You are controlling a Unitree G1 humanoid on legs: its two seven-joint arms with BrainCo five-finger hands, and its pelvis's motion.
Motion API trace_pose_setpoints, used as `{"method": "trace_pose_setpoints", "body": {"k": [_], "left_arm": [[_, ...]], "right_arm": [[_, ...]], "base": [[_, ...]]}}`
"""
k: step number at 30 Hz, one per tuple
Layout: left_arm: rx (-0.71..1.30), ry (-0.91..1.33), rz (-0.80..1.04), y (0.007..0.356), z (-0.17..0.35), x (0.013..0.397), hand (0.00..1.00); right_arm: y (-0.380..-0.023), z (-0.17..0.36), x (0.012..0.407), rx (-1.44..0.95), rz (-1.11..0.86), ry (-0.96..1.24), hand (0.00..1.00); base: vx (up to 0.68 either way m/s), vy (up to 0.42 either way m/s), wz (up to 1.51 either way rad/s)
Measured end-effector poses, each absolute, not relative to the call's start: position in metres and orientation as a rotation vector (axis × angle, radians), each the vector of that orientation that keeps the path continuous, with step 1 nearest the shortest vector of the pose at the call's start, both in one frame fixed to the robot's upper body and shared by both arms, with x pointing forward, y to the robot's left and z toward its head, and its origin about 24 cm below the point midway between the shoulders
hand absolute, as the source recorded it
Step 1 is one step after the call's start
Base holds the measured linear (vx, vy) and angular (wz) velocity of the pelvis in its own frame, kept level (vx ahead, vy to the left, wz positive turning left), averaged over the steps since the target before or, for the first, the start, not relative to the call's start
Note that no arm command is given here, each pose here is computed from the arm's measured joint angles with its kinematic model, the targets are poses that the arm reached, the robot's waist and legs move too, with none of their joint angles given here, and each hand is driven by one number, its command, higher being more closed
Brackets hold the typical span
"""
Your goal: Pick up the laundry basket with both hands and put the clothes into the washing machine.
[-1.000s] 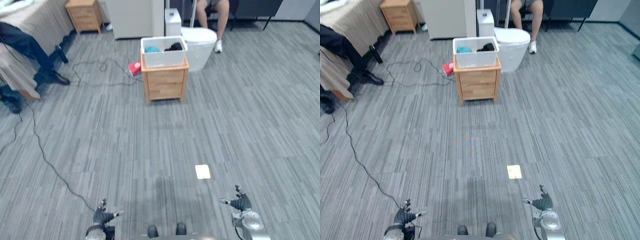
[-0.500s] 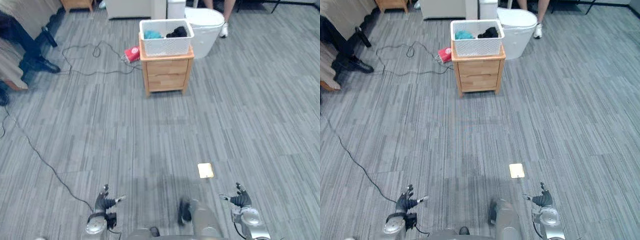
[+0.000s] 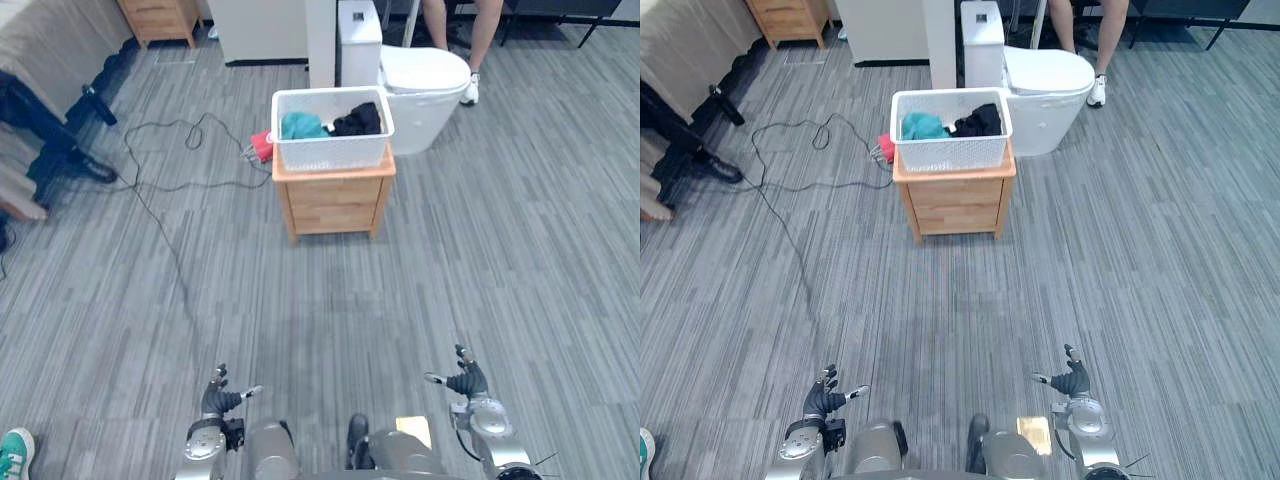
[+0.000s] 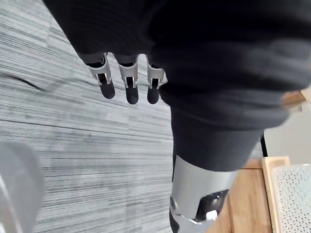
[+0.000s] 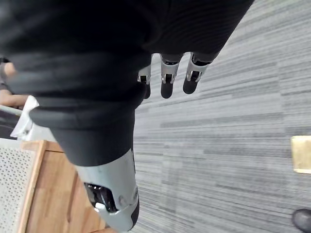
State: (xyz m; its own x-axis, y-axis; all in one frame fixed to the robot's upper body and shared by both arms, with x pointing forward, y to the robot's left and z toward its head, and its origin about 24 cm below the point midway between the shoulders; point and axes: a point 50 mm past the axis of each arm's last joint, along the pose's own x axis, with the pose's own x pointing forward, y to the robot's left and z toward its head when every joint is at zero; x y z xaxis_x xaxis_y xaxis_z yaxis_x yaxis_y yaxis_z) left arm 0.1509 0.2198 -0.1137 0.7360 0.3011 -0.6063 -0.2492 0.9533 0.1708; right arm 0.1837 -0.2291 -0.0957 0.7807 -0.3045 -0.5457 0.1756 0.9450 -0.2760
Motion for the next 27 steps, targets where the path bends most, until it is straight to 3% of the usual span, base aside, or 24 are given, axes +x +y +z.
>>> {"method": "trace_pose_setpoints", "body": {"k": [7, 11, 15, 20, 27], "left_arm": [[0.079, 0.751, 0.303, 0.218, -0.123, 0.133, 0.0], [0.09, 0.751, 0.278, 0.219, -0.123, 0.143, 0.0], [0.112, 0.727, 0.25, 0.217, -0.119, 0.152, 0.0], [0.154, 0.703, 0.261, 0.232, -0.113, 0.159, 0.0], [0.077, 0.776, 0.273, 0.21, -0.128, 0.139, 0.0]], "right_arm": [[-0.232, -0.106, 0.168, -0.215, -0.276, 0.685, 0.0], [-0.224, -0.117, 0.155, -0.186, -0.274, 0.751, 0.0], [-0.214, -0.112, 0.17, -0.217, -0.214, 0.704, 0.0], [-0.218, -0.113, 0.165, -0.233, -0.219, 0.718, 0.0], [-0.223, -0.114, 0.152, -0.238, -0.234, 0.736, 0.0]], "base": [[0.63, 0.173, -0.36], [0.7, 0.204, 0.02], [0.61, 0.082, -0.09], [0.57, -0.102, 0.35], [0.45, -0.152, 0.06]]}}
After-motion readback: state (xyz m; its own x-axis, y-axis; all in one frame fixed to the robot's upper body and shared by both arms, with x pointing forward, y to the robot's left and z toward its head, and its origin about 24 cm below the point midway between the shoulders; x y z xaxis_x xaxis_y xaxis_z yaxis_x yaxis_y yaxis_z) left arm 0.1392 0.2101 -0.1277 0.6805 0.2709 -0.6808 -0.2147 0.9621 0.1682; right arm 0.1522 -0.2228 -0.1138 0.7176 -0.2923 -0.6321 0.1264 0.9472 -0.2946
